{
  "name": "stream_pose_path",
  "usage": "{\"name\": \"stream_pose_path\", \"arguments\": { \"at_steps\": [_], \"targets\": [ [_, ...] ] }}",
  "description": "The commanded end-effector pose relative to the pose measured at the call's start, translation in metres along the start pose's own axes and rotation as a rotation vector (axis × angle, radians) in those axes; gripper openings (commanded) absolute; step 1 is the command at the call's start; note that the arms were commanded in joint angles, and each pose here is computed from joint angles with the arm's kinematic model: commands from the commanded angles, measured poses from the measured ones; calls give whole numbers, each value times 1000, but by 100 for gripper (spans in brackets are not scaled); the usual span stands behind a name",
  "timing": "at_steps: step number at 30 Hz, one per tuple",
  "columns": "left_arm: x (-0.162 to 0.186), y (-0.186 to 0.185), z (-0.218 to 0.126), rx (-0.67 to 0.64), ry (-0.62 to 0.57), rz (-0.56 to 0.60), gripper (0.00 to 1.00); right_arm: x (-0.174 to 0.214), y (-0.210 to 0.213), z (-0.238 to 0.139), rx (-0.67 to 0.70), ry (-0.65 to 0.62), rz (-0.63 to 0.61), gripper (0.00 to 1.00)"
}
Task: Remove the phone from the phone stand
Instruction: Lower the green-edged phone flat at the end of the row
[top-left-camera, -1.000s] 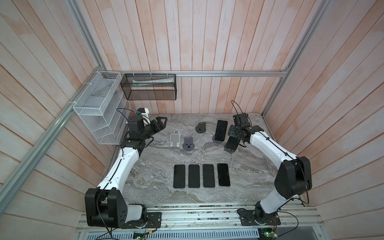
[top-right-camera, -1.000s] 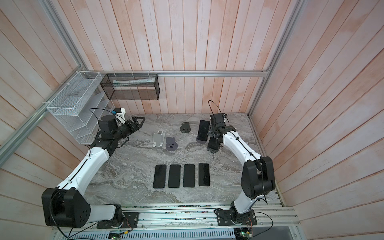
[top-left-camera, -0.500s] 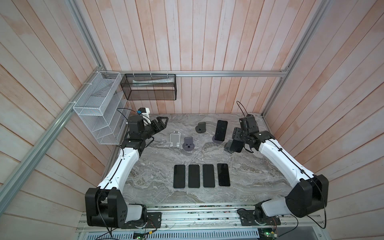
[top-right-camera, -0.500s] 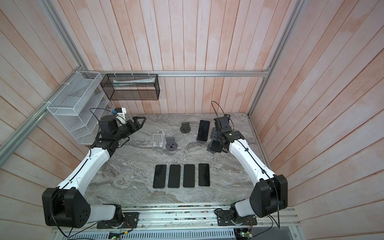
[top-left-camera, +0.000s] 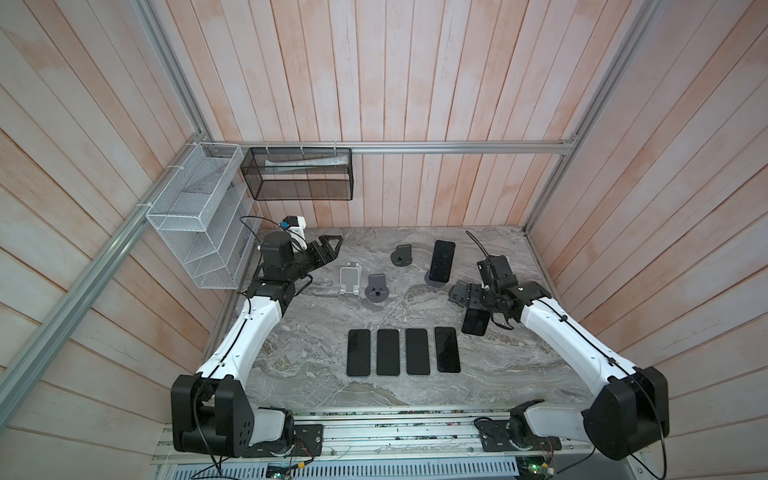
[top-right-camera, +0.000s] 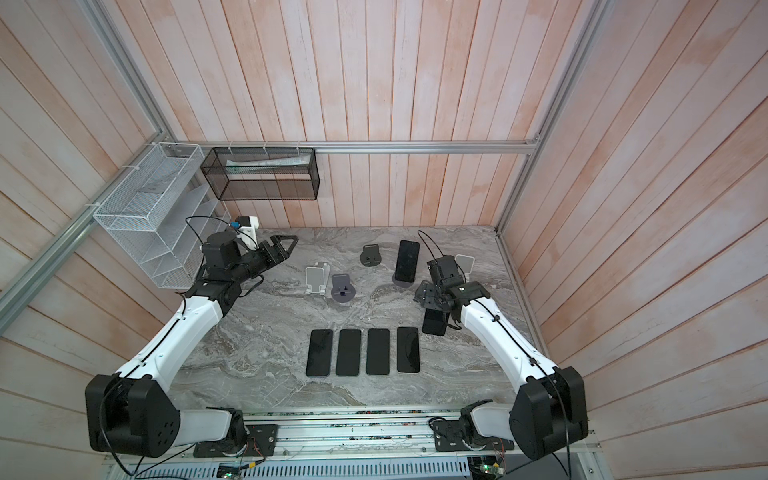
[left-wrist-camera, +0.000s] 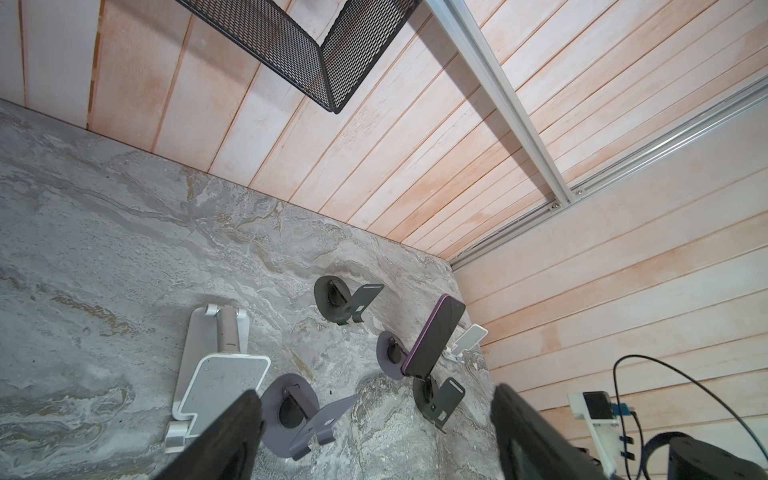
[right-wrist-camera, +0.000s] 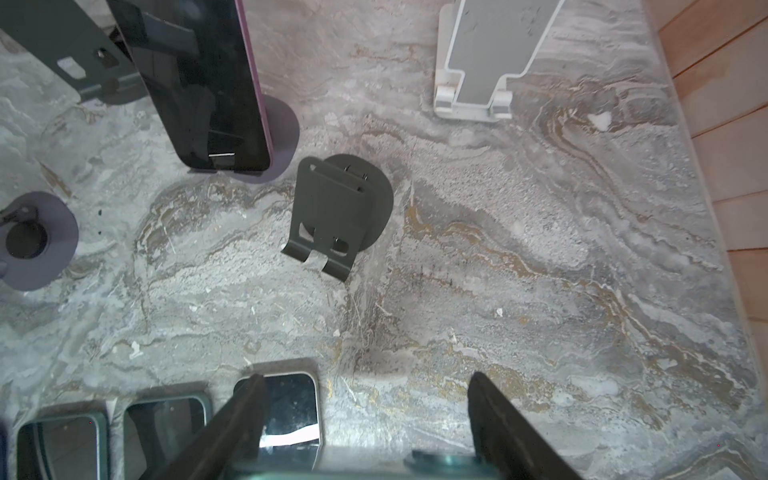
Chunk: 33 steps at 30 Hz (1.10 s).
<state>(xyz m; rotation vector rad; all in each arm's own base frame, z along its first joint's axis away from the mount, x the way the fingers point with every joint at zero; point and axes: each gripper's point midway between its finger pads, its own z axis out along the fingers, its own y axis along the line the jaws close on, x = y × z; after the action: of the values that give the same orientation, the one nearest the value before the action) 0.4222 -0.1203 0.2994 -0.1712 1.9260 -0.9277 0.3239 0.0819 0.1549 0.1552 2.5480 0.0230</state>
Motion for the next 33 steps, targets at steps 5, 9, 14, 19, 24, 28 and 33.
{"name": "stream_pose_path", "arguments": {
  "at_steps": [5,9,14,19,24,28,33],
  "targets": [
    [-3,-8,-4,29,-22,34,88,38,-2,14,-6,134,-54,53],
    [-4,-10,-5,34,-25,37,88,47,-9,22,40,177,-80,54],
    [-4,-10,-4,33,-24,38,88,61,-8,37,31,249,-109,54],
    [-4,-10,-4,32,-23,40,88,78,0,50,-24,325,-113,54],
    [-2,-8,-2,32,-18,35,88,86,-3,60,-9,371,-110,54],
    [-3,-8,-3,31,-20,37,88,92,-8,71,4,411,-109,55],
    [-3,-7,-3,26,-25,38,88,102,-15,84,30,454,-105,58]
  ]
}}
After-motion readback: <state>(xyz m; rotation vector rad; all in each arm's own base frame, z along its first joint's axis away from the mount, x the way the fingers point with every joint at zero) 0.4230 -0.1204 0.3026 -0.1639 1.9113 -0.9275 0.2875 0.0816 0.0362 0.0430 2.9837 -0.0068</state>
